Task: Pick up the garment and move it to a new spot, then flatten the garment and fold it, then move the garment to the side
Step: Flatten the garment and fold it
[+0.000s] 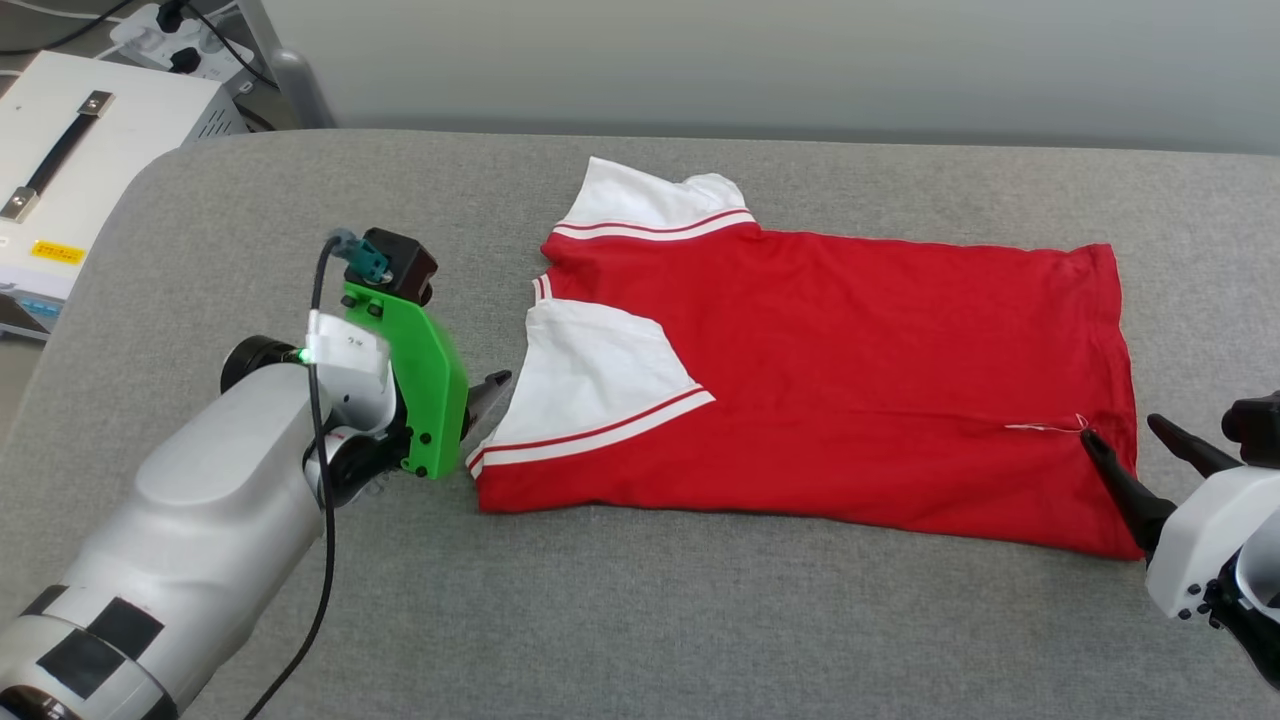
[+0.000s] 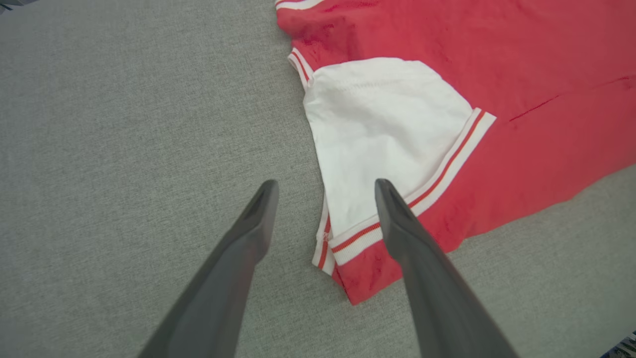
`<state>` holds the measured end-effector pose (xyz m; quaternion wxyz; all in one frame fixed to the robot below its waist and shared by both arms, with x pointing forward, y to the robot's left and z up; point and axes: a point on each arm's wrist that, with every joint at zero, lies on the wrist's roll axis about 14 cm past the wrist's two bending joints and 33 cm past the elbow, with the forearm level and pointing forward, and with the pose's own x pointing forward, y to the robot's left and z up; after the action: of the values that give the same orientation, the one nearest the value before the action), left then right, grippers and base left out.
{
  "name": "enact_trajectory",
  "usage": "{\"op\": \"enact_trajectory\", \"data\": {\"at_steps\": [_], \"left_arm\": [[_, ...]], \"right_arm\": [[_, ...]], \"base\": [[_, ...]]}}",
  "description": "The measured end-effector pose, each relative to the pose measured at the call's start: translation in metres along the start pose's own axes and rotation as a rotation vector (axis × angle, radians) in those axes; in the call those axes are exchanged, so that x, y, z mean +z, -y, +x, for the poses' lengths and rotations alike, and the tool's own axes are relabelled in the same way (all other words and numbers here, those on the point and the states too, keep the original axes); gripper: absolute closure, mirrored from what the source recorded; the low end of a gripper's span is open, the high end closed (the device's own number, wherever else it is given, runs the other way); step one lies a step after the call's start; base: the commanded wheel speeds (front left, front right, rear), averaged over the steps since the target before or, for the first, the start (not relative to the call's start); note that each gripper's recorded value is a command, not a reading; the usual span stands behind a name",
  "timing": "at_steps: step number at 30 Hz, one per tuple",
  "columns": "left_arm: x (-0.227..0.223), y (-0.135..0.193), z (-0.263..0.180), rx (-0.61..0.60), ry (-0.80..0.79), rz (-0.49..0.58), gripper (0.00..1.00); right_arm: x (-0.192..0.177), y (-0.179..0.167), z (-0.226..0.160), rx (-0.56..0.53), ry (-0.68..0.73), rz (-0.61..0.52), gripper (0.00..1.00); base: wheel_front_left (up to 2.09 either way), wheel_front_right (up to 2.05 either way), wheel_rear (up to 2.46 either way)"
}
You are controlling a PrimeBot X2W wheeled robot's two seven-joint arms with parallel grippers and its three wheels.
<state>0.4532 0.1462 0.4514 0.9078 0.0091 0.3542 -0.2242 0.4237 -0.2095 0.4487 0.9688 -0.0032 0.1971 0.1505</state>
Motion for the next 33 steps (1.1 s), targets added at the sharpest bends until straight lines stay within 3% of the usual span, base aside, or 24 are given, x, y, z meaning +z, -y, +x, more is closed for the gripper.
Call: {"op": "enact_trajectory", "data": {"at_steps": [9,25,26,27,28,33], "left_arm": [[-0.042,0.014,0.005,-0.042,-0.265,0.052,0.00],[-0.088,0.003,0.035,-0.008,-0.397,-0.050,0.00],[-0.090,0.005,0.034,-0.002,-0.393,-0.045,0.09],[-0.090,0.006,0.033,-0.002,-0.393,-0.042,0.82],[-0.089,0.008,0.033,-0.003,-0.385,-0.046,1.00],[-0.083,0.016,0.032,-0.019,-0.307,-0.110,1.00]], "right_arm": [[-0.013,-0.006,-0.002,0.010,-0.064,0.027,0.00],[-0.027,-0.002,0.006,0.001,-0.115,0.059,0.00],[-0.021,0.000,0.005,-0.003,-0.101,0.056,0.00],[-0.019,0.000,0.005,-0.004,-0.096,0.053,0.00],[-0.015,0.001,0.005,-0.006,-0.091,0.048,0.00],[0.018,0.010,0.005,-0.020,-0.014,0.011,0.00]], "base": [[0.00,0.00,0.00],[0.00,0.00,0.00],[0.00,0.00,0.00],[0.00,0.00,0.00],[0.00,0.00,0.00],[0.00,0.00,0.00]]}}
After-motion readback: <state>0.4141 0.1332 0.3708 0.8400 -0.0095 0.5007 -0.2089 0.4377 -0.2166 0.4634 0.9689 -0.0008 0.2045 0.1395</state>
